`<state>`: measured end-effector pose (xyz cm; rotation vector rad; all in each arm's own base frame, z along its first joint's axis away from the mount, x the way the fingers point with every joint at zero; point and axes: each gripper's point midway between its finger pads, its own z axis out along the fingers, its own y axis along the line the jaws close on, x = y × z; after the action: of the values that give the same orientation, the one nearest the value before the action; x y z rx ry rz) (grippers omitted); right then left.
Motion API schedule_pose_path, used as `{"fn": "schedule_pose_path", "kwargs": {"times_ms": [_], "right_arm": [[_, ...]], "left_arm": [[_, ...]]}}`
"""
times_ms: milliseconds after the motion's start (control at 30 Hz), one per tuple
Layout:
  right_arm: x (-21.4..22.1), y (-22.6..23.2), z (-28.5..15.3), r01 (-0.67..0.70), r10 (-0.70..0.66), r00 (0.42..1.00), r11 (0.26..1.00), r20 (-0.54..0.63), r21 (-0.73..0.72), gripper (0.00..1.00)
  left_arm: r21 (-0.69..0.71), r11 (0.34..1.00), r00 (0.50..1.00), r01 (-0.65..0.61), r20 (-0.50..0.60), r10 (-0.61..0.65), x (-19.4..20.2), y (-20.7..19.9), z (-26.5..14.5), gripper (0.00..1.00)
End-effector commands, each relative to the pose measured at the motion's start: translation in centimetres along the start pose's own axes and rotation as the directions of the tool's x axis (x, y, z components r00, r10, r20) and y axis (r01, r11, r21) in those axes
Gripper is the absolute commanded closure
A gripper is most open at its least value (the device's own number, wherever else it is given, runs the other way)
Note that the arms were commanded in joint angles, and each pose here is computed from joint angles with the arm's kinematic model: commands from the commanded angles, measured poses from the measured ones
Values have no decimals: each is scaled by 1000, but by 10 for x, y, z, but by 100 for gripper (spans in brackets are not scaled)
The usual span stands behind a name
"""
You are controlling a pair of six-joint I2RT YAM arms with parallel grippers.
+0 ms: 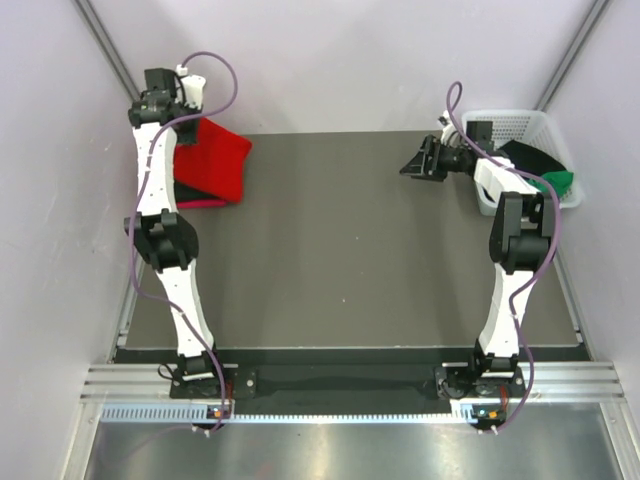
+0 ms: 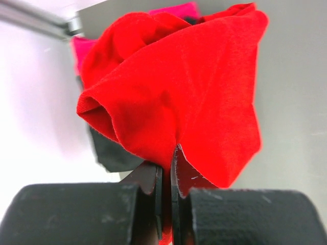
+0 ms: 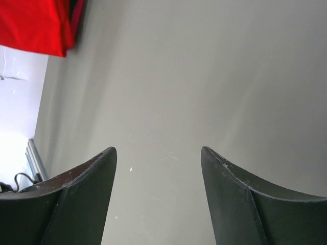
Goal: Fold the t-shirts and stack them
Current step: Neatly place the folded tshirt to the corner
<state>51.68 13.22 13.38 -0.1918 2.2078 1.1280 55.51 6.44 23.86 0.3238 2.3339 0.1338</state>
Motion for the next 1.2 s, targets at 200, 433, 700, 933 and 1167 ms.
{"fn": "schedule_pose_path", "kwargs": {"times_ms": [200,433,700,933,1167], "right_arm": [[-14,22,-5,75,-74,996,997,40,-31,33],[-3,37,9,94,-93,996,994,11,-54,33],[2,36,11,93,-93,996,994,2,-48,33],[4,35,12,95,-95,995,994,-1,-47,33],[5,34,20,89,-89,996,995,-8,-54,33]], "left_arm": [[-159,987,996,-20,87,35,-15,67,-5,100],[-200,978,997,-65,31,73,2,78,35,100],[-281,955,996,-92,-13,92,17,98,64,100],[-356,933,998,-58,-5,60,17,122,55,100],[-370,925,996,-88,-40,78,28,135,50,100]]}}
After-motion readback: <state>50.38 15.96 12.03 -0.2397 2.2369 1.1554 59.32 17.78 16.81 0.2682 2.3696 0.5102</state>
